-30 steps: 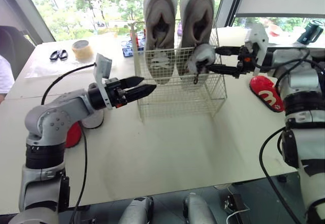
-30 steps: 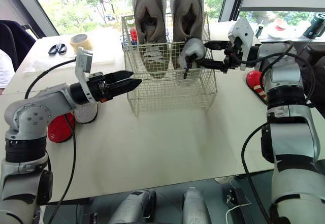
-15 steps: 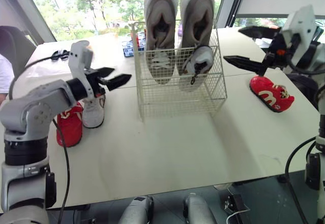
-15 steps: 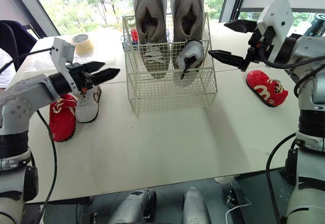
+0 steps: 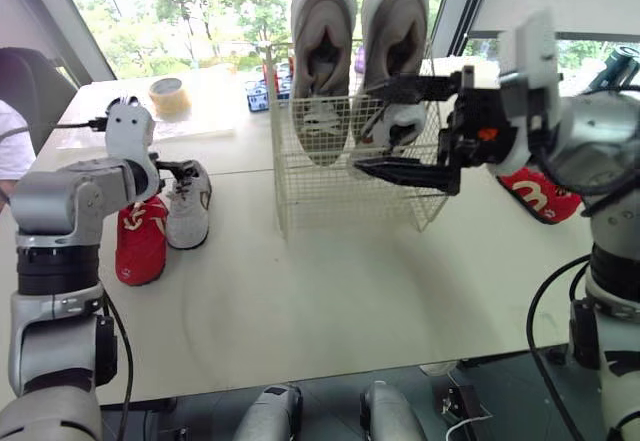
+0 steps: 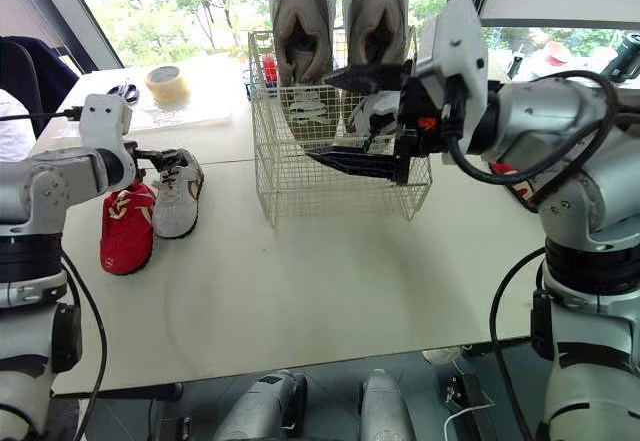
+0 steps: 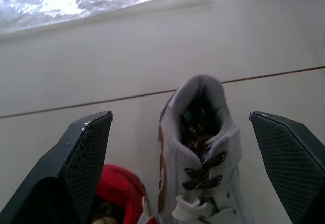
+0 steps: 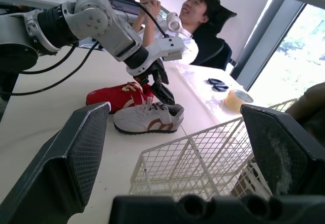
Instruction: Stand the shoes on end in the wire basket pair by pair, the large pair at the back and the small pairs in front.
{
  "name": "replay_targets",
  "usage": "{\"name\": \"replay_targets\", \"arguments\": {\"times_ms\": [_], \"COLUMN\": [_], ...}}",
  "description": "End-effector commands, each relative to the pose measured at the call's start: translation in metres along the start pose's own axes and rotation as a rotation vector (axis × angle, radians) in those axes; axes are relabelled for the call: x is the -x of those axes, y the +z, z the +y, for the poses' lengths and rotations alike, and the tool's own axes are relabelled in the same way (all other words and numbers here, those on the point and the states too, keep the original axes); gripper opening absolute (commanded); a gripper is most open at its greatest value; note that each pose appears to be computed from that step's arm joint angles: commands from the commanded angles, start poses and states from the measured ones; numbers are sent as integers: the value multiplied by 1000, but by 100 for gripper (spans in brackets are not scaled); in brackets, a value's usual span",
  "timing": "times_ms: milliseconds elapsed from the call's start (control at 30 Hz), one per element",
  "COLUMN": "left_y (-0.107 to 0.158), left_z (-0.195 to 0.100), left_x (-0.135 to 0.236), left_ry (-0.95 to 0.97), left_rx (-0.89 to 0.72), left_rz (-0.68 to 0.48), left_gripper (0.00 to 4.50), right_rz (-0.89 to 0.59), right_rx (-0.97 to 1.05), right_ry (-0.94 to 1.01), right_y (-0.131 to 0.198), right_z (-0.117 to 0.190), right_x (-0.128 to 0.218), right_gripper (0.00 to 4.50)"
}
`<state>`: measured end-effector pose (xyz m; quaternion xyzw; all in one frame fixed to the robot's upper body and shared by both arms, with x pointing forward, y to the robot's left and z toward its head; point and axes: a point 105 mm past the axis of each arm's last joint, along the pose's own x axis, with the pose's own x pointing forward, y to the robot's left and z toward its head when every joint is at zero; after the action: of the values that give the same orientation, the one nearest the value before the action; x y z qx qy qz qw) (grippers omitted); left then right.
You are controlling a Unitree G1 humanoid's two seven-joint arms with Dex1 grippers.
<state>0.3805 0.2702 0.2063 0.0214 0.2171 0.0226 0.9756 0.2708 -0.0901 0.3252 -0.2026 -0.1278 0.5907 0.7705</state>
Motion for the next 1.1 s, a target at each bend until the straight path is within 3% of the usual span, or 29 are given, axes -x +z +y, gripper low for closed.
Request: {"name": "replay_targets", "arguments": {"times_ms": [33,300,567,700,800,900,933,1000,1100], "left_y": [14,-14,-26,-27,-13,8,14,45,106], "left_z": [6,-9,-16,-19,-22,-21,-21,-25,-39], "left_x": [10,-9,-31,-41,-42,-37,-35,-25,16], "left_ry": [27,-37,-45,-51,-55,-49,-45,-61,-118], "left_rx": [12,41,46,47,47,47,45,44,81], "left_rz": [-22,89,109,109,53,-27,-56,-236,-627], "left_gripper": [450,450,450,329,172,57,35,35,35], "right_rz": [-20,-16,-4,-2,11,10,9,8,4], "right_rx": [29,24,15,10,12,7,6,3,5], "right_ry": [-2,-24,-57,-89,-100,-113,-116,-124,-131], "right_y": [9,13,15,17,13,10,10,9,8], "right_z": [3,1,2,-1,-1,0,1,0,-2], "right_x": [0,1,3,5,5,5,5,5,4], "right_gripper": [445,445,445,450,450,450,450,450,450]}}
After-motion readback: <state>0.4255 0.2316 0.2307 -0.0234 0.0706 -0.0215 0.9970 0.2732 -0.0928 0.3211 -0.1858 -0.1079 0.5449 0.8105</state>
